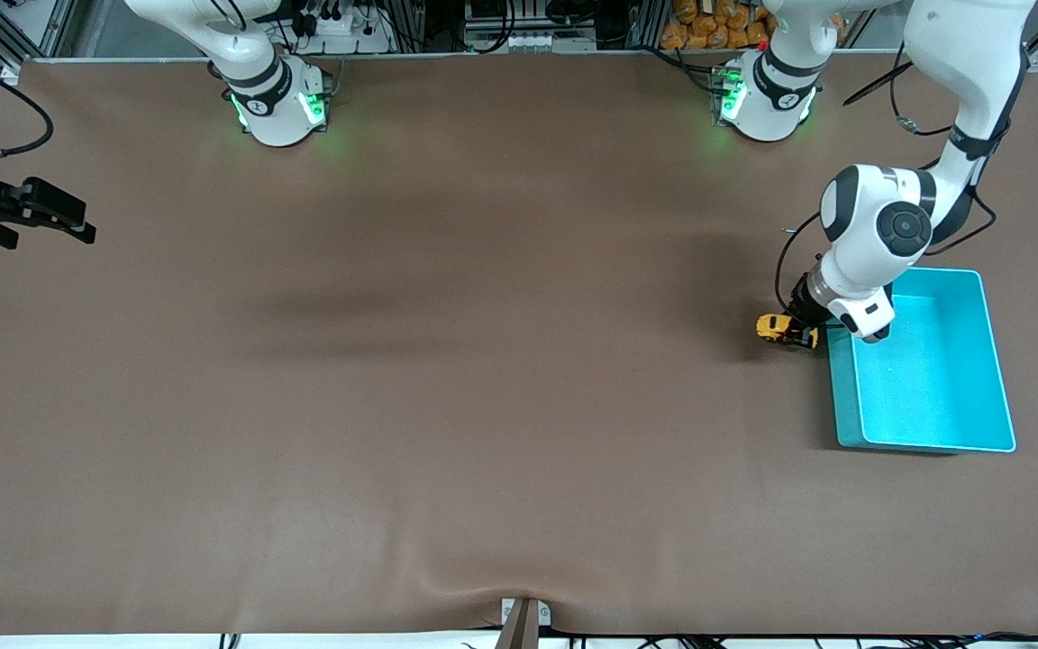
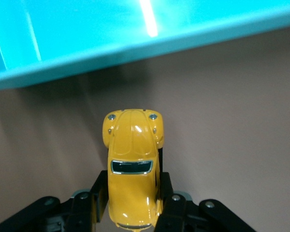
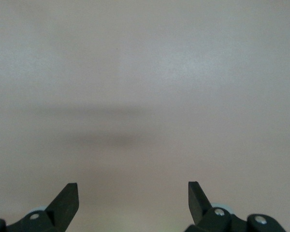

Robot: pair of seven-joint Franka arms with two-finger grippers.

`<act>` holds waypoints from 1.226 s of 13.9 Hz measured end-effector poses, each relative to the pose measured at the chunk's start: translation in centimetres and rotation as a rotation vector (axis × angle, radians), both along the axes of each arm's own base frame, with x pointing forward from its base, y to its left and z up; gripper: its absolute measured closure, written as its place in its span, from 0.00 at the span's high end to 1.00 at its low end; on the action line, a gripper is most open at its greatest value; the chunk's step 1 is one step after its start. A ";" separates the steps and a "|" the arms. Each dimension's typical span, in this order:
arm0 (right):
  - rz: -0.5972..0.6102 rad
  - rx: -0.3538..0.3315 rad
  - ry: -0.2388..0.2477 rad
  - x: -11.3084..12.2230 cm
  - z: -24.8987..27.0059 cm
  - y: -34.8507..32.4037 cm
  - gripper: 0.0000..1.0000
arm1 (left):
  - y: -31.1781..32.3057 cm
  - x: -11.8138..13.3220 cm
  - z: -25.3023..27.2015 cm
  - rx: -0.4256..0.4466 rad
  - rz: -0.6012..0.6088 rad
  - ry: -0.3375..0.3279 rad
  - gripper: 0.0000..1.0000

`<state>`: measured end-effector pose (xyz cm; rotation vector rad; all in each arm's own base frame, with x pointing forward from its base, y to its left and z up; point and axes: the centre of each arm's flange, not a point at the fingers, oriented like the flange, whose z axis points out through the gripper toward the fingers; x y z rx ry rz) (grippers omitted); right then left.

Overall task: Wind and store yellow beetle car
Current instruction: 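Close the left gripper on the yellow car, then lift the car with the left gripper and lower it into the bin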

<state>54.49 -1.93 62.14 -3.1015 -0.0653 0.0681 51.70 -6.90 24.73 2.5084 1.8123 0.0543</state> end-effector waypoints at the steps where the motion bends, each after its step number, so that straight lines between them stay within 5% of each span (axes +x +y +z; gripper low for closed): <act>1: -0.001 -0.006 -0.001 0.0 0.0 -0.1 1.00 | -1.1 0.8 2.4 0.006 -0.026 -0.013 0.46; 7: 0.008 -0.013 -0.004 0.0 0.1 0.3 1.00 | 2.8 5.5 12.7 0.062 -0.288 -0.046 0.46; 12: 0.013 -0.013 -0.004 0.0 0.1 0.6 1.00 | 14.3 6.1 12.0 0.096 -0.643 -0.026 0.46; 17: 0.013 -0.013 -0.002 0.0 0.1 0.6 1.00 | 18.2 7.3 8.1 0.120 -1.092 0.043 0.46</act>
